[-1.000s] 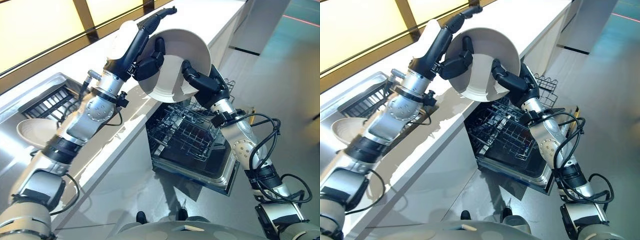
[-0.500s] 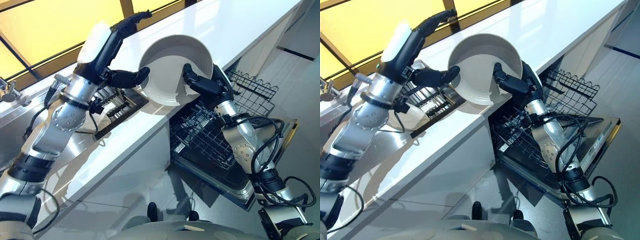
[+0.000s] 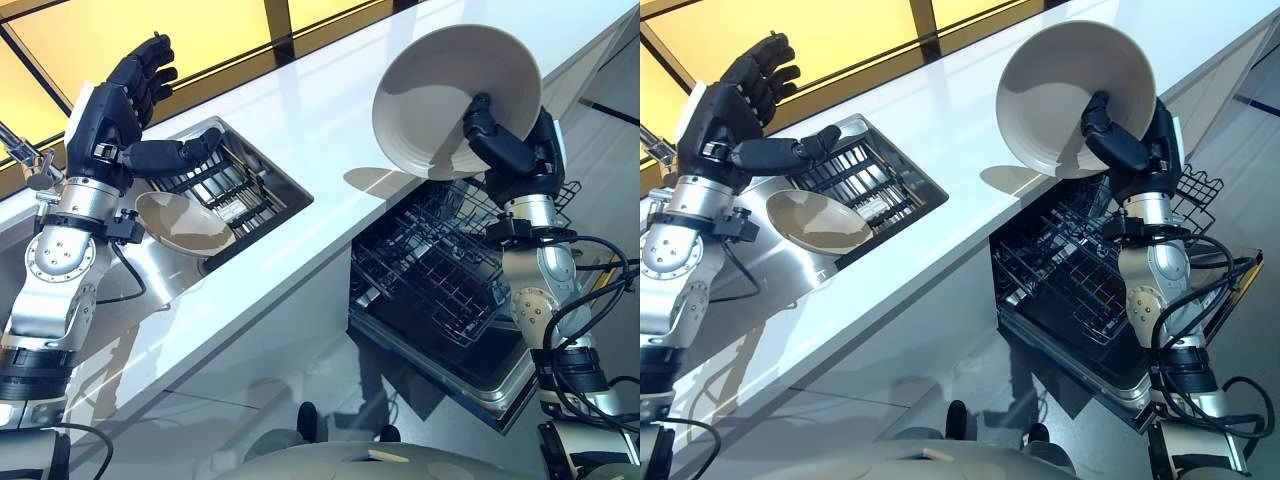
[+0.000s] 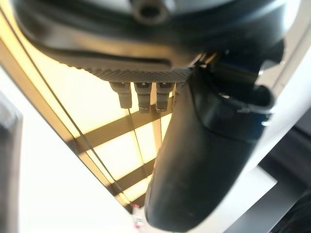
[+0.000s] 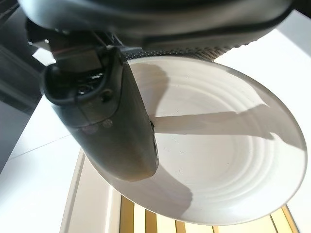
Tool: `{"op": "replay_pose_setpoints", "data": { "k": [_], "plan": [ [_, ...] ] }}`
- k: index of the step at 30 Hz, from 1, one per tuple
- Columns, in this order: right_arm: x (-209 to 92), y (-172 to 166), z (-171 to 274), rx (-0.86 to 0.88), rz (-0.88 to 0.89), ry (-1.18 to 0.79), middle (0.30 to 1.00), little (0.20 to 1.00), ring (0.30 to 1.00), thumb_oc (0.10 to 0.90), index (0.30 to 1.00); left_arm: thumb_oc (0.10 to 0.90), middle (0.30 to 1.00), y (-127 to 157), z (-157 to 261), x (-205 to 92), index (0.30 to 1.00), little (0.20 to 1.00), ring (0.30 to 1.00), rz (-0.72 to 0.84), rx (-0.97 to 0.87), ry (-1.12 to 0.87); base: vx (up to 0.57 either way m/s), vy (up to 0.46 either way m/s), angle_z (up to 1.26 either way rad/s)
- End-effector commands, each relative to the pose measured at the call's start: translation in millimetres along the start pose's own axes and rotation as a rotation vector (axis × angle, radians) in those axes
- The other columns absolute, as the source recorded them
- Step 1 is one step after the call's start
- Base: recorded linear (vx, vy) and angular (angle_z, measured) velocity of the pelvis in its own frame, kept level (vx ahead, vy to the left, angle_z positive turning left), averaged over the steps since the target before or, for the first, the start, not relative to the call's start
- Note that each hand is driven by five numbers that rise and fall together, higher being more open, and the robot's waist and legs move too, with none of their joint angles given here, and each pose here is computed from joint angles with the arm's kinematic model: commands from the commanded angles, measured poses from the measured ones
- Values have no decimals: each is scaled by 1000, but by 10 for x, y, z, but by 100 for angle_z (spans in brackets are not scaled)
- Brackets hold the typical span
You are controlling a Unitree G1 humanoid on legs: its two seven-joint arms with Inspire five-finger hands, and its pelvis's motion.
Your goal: Pick up plates and place into dishwasher.
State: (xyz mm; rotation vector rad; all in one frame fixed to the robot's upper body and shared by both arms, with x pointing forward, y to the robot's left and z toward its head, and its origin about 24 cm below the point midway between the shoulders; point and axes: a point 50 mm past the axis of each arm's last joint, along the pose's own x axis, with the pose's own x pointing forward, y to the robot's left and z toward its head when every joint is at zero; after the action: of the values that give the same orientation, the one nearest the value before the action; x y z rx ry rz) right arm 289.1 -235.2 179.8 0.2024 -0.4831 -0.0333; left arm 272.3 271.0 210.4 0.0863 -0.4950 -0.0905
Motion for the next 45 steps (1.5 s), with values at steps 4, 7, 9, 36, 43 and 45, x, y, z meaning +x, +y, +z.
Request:
{"op": "replay_pose_setpoints", "data": {
  "k": [4, 7, 9, 36, 43, 45],
  "plan": [
    [182, 239, 494, -128, 61, -317, 300, 200, 300, 100, 300, 800, 900, -20, 357, 165, 900, 900, 900, 40, -560, -356, 0, 0, 0],
    [183, 173, 529, -265, 7, -329, 300, 200, 300, 100, 300, 800, 900, 155, 412, 143, 900, 900, 900, 206, -343, -392, 7, 3, -1],
    [157, 57, 564, -395, -41, -338, 300, 200, 300, 100, 300, 800, 900, 307, 473, 91, 900, 900, 900, 318, -133, -411, 0, 0, 0],
    [-253, -931, 288, -1196, -107, 90, 300, 200, 300, 100, 300, 800, 900, 1147, 663, -329, 900, 900, 900, 467, 1042, -28, 2, -1, 0],
    [-238, -803, -83, -1076, 23, 255, 300, 200, 300, 100, 300, 800, 900, 1144, 575, -283, 900, 900, 900, 312, 1214, 100, 5, -9, 5],
    [-213, -733, -211, -1047, 53, 287, 300, 200, 300, 100, 300, 800, 900, 1142, 536, -261, 900, 900, 900, 279, 1260, 133, -7, -2, 9]
  ]
}}
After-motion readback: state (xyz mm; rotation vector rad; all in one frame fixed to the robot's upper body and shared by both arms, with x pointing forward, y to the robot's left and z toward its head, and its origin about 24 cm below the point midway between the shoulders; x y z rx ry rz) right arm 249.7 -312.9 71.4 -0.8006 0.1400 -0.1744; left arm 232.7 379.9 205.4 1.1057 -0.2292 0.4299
